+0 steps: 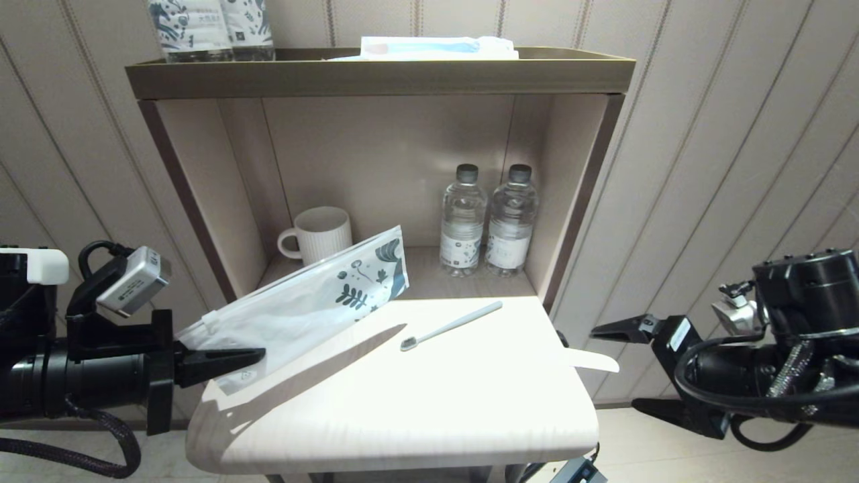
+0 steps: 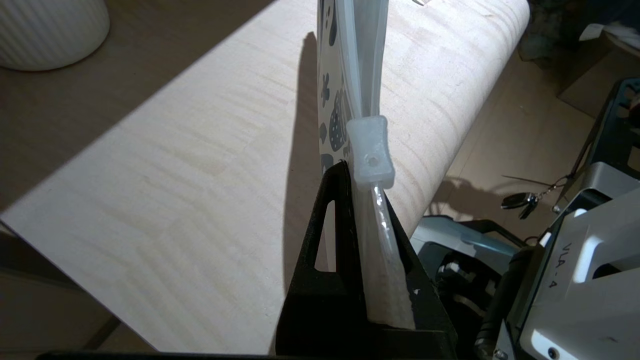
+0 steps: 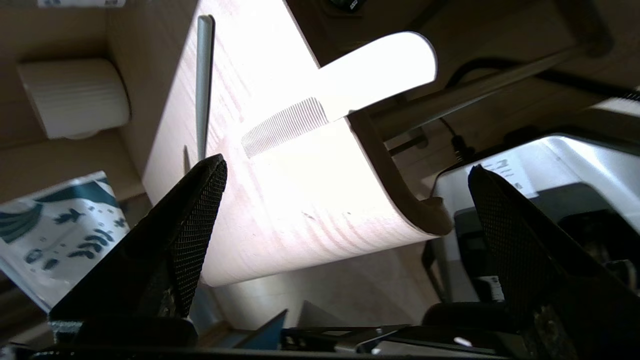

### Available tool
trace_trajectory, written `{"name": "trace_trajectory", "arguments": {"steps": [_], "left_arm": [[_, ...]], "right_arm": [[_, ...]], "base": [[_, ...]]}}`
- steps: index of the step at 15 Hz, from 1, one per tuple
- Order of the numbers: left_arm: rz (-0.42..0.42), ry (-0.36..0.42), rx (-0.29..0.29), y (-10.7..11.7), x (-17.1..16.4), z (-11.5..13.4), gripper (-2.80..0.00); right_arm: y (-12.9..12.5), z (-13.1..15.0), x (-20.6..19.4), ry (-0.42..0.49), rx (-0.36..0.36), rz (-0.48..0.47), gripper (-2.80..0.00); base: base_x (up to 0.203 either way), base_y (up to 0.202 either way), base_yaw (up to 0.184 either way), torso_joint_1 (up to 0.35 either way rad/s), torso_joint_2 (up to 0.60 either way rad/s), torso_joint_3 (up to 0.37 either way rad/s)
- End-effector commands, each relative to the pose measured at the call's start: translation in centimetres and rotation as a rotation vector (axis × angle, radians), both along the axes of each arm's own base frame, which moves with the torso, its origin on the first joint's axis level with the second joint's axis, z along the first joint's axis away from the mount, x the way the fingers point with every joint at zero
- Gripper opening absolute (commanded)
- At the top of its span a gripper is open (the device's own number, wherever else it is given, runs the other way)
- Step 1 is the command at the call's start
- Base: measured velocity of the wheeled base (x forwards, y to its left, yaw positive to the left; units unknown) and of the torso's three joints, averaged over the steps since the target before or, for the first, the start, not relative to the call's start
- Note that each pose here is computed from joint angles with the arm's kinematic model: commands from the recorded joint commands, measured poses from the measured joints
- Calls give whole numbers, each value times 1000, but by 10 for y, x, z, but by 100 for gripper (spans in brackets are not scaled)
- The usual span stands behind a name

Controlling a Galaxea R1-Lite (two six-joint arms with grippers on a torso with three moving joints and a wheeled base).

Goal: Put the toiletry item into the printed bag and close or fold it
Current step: Pick up the comb

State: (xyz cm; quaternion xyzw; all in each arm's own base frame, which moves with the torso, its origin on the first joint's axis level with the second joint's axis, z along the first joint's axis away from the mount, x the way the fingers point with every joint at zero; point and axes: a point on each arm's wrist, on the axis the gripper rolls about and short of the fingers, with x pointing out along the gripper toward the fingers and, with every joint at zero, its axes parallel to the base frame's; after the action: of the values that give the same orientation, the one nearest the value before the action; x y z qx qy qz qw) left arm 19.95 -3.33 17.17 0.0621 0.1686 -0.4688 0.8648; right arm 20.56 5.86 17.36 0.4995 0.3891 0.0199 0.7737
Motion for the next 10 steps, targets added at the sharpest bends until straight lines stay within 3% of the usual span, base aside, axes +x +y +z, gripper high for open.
{"name": "trace_trajectory", "arguments": {"steps": [1, 10], "left_arm": [[-5, -3, -2, 0, 0, 0, -280], [-16, 12, 0, -2, 3, -3, -280]], "right_arm": [[-3, -6, 8, 58, 42, -39, 0], [10, -12, 19, 76, 34, 9, 0]], "base": [[0, 0, 0, 0, 0, 0], [0, 0, 0, 0, 0, 0]]}}
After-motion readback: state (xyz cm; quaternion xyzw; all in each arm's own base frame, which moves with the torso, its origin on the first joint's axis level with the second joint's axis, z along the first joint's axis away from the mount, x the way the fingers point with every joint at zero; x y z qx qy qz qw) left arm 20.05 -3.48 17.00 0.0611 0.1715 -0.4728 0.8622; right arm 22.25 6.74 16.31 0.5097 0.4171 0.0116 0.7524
